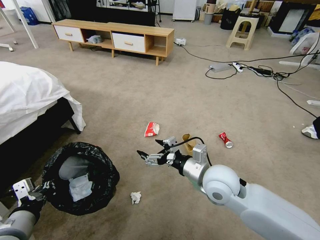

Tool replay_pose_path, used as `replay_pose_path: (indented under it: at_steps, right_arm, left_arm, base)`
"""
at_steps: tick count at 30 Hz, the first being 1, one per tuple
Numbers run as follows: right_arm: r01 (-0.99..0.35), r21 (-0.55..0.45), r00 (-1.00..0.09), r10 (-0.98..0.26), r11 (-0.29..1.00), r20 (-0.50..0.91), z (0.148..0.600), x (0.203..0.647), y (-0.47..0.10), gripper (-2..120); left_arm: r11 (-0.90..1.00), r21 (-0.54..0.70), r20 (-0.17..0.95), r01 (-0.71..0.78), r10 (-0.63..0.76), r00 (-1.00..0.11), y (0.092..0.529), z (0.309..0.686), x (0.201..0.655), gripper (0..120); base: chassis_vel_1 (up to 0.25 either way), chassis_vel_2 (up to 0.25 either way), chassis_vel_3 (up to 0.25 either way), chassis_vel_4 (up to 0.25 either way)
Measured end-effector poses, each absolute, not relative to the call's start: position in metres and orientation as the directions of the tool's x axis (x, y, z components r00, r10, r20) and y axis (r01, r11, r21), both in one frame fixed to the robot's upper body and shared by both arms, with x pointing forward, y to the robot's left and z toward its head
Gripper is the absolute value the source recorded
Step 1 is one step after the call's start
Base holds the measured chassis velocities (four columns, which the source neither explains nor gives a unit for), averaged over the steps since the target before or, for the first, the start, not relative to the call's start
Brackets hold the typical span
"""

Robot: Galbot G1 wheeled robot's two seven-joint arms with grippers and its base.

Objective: Pick up the trash bin, then pick up the garbage from the floor and place it into the trash bin.

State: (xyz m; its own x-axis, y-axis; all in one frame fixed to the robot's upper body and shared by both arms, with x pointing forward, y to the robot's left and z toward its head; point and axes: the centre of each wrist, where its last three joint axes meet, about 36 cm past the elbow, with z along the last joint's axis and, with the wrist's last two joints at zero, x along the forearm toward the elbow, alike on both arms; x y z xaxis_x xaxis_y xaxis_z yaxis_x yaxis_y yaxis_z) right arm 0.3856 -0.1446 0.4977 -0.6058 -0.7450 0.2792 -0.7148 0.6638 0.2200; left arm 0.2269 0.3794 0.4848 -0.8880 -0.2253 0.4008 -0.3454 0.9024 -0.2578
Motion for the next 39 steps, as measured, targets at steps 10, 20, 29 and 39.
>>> replay_pose_path:
  at_steps: [10, 20, 29, 39]
  right_arm:
    - [-0.709, 0.217, -0.573, -0.728, 0.671, 0.377, 0.473, 0.402, -0.126, 100]
    - [-0.684, 0.204, -0.539, -0.674, 0.7, 0.505, 0.431, 0.421, -0.103, 100]
    - [-0.663, 0.207, -0.517, -0.641, 0.719, 0.568, 0.404, 0.434, -0.076, 100]
    - [-0.647, 0.24, -0.487, -0.635, 0.723, 0.6, 0.387, 0.44, -0.054, 100]
  left_arm:
    - [0.894, -0.246, 0.404, -0.375, -0.257, -0.878, 0.39, 0.479, 0.22, 1]
    - [0.892, -0.252, 0.401, -0.375, -0.256, -0.879, 0.399, 0.471, 0.222, 1]
    - [0.904, -0.271, 0.422, -0.331, -0.197, -0.885, 0.389, 0.459, 0.228, 1]
    - [0.911, -0.251, 0.422, -0.326, -0.2, -0.884, 0.394, 0.458, 0.237, 1]
  base:
    - [0.0, 0.0, 0.0, 0.0]
    - [0.0, 0.0, 0.0, 0.0]
    - [0.0, 0.0, 0.0, 0.0]
    - [0.0, 0.0, 0.0, 0.0]
